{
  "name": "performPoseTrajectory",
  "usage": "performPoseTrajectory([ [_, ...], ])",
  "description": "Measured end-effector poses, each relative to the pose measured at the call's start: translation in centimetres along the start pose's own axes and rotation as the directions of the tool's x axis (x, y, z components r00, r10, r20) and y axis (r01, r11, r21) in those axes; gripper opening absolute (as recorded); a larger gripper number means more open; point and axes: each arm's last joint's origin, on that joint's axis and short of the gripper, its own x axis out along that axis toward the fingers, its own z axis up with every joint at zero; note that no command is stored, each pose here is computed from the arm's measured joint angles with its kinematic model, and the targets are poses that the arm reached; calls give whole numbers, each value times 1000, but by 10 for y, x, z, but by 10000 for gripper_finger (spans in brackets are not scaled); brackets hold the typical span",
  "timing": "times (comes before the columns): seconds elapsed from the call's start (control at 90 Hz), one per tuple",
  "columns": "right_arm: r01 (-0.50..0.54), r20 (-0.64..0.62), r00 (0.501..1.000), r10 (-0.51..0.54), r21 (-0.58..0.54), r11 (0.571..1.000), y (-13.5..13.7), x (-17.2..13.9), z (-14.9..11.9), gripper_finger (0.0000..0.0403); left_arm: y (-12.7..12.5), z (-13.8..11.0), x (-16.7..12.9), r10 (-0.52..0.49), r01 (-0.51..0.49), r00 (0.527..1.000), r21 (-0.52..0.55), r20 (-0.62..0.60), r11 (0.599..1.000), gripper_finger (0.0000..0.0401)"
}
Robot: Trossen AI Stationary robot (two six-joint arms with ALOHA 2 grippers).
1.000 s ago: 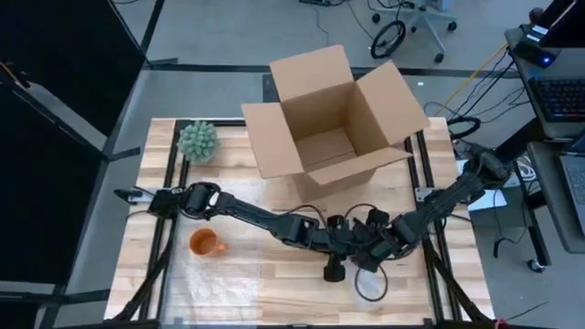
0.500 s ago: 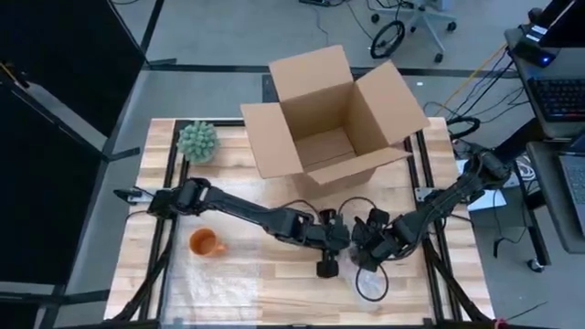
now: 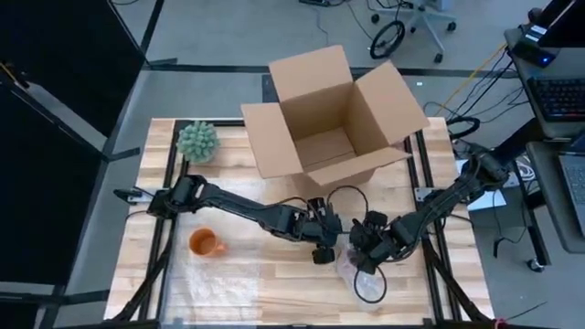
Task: Wrap mug
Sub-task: Wrap the pink mug with bubble wrap
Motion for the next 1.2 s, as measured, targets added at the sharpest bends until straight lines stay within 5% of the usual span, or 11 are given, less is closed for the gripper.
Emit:
performPoseTrajectory([
  [0.2, 0, 7, 1000, 1, -17, 1000, 0, 0, 0, 258, 9, -28, 34, -15, 13, 998, -40, -64, 999, 26],
  [0.322, -2, 11, 1000, 2, -25, 1000, 1, 0, 1, 258, 3, -22, 47, -108, 112, 992, -66, 66, 992, 26],
  [0.656, 10, 26, 1000, -9, -32, 999, 1, 2, 1, 258, -20, 4, 24, -284, 292, 921, 10, 266, 956, 26],
  [1.044, 3, 25, 1000, -2, -46, 999, 1, 2, 1, 258, -36, 11, 13, -329, 320, 899, 79, 290, 944, 26],
  [1.2, -12, 22, 1000, 13, -38, 999, 1, 2, 2, 258, -40, -2, 37, -332, 323, 910, 77, 249, 943, 26],
])
